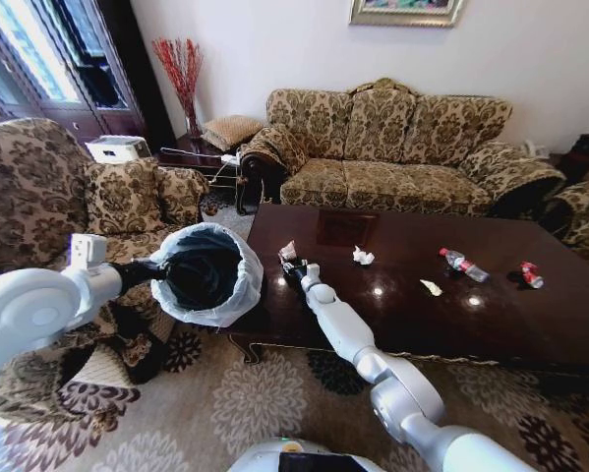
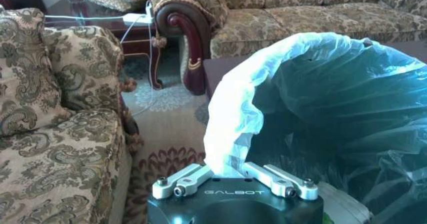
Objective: Move to the front of the table and place the trash on the table into the trash bin.
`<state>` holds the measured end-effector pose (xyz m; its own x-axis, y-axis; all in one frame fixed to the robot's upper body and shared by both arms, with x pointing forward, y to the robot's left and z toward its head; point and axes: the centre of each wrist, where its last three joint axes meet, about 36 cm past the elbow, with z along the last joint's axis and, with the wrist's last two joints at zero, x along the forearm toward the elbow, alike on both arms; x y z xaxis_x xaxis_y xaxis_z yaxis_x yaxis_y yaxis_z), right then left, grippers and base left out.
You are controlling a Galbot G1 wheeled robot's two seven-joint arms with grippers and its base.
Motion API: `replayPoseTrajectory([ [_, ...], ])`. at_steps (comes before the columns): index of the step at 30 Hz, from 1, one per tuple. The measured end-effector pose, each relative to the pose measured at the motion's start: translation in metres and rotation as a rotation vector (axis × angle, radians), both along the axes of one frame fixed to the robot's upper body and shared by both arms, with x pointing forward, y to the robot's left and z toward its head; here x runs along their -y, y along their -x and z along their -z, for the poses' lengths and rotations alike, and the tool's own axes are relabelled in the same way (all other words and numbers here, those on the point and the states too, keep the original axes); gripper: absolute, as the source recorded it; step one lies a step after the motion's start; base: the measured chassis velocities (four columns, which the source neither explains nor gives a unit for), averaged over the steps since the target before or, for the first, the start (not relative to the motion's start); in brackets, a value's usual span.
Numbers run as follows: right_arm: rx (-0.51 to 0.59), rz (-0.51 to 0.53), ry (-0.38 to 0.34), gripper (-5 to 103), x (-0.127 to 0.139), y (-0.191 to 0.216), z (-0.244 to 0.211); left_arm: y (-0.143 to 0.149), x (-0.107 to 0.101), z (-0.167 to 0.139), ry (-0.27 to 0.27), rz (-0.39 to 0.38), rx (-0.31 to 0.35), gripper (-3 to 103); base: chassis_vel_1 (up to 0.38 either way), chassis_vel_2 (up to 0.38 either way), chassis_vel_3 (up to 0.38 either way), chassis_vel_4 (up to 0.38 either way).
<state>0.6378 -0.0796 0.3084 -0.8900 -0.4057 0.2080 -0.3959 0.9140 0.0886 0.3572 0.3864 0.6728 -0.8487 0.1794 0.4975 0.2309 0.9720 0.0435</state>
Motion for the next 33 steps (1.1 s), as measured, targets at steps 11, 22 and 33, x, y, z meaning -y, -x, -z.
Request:
replayPoseTrajectory([
  [11, 0.011, -0.006, -0.033, 5, -0.002, 0.013, 0.006, 0.003, 0.002, -0.001, 0.002, 0.005, 0.006, 0, 0.000, 0.000, 0.000, 0.000],
  [22, 0.217, -0.068, -0.174, 0, -0.040, 0.065, -0.048, 0.005, 0.002, -0.006, 0.006, 0.003, 0.026, 0, 0.000, 0.000, 0.000, 0.000],
  [33, 0.588, -0.105, -0.462, 0, 0.033, 0.195, -0.193, -0.002, -0.004, -0.008, -0.016, -0.033, 0.006, 0, 0.000, 0.000, 0.000, 0.000],
])
